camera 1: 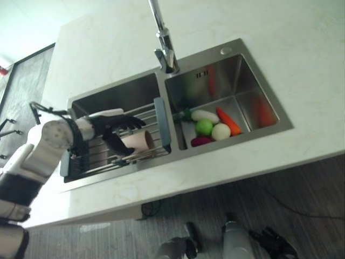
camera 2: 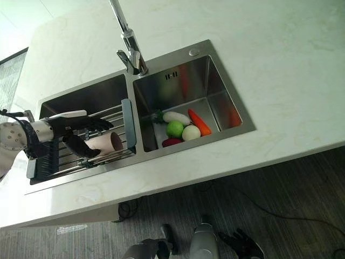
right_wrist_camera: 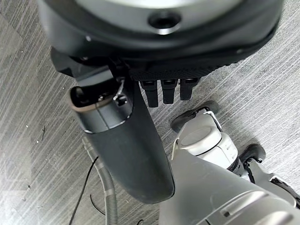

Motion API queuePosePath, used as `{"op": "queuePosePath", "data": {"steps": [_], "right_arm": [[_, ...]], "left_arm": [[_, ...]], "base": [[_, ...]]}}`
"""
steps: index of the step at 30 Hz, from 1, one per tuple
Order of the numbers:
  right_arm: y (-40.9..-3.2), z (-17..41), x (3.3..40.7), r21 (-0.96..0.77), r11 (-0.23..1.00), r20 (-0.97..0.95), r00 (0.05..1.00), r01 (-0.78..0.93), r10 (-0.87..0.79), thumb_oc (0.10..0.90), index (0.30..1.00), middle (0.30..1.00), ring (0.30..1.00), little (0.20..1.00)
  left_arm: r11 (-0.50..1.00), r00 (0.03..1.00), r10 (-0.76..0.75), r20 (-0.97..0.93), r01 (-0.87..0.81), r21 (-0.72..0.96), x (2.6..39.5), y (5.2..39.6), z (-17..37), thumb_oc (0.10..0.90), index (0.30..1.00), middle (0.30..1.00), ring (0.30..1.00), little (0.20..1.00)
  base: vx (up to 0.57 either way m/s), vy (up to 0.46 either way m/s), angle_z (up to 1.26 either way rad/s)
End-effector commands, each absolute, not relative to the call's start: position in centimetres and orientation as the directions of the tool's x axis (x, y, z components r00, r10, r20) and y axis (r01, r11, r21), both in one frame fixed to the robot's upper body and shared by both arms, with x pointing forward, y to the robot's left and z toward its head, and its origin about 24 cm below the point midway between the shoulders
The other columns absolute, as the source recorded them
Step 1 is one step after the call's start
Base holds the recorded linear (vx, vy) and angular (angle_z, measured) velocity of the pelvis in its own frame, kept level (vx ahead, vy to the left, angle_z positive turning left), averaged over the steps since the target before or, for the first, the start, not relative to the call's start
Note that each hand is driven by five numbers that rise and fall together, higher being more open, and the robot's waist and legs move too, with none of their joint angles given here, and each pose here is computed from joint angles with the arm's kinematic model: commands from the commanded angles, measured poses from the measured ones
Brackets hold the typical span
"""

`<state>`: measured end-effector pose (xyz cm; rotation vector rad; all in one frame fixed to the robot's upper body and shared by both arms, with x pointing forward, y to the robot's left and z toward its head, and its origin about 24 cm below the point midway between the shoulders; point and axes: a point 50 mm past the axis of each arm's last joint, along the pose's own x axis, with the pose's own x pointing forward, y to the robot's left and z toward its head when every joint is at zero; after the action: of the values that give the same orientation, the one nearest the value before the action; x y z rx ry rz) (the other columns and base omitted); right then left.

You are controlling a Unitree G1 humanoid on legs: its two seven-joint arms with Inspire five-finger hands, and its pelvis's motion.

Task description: Place the dishes in the dishwasher.

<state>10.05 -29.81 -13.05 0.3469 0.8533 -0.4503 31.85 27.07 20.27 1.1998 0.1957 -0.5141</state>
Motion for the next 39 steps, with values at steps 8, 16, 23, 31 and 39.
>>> {"op": "queuePosePath", "data": {"steps": [8, 16, 23, 31, 39], "right_arm": [[-30.7, -12.4, 10.4, 0.121, 0.852, -0.752, 0.607, 0.509, -0.256, 0.800, 0.900, 0.900, 0.900, 0.900], [-31.0, -12.0, 11.0, 0.115, 0.863, -0.743, 0.619, 0.492, -0.254, 0.800, 0.900, 0.900, 0.900, 0.900], [-30.8, -11.8, 11.5, 0.125, 0.870, -0.729, 0.639, 0.477, -0.246, 0.800, 0.900, 0.900, 0.900, 0.900], [-31.0, -11.1, 12.9, 0.124, 0.888, -0.699, 0.674, 0.443, -0.239, 0.800, 0.900, 0.900, 0.900, 0.900], [-31.2, -10.2, 14.7, 0.124, 0.918, -0.664, 0.719, 0.377, -0.205, 0.800, 0.900, 0.900, 0.900, 0.900]], "left_arm": [[0.219, 0.901, -0.143, -0.409, 0.432, 0.875, 31.2, 29.9, 23.1, 0.800, 0.900, 0.900, 0.900, 0.900], [0.231, 0.885, -0.095, -0.456, 0.465, 0.854, 31.1, 30.6, 23.2, 0.800, 0.900, 0.900, 0.900, 0.900], [0.192, 0.926, -0.006, -0.377, 0.371, 0.909, 31.0, 32.3, 23.7, 0.800, 0.900, 0.900, 0.900, 0.900], [0.058, 0.932, -0.032, -0.361, 0.363, 0.930, 31.1, 32.4, 23.0, 0.800, 0.900, 0.900, 0.900, 0.900], [-0.119, 0.961, -0.183, -0.207, 0.187, 0.975, 32.8, 28.7, 27.4, 0.800, 0.900, 0.900, 0.900, 0.900]], "base": [[0.00, 0.005, 0.02], [0.00, 0.000, 0.00], [0.00, 0.000, 0.00], [-0.01, 0.033, 0.00], [-0.07, 0.028, -0.02]]}}
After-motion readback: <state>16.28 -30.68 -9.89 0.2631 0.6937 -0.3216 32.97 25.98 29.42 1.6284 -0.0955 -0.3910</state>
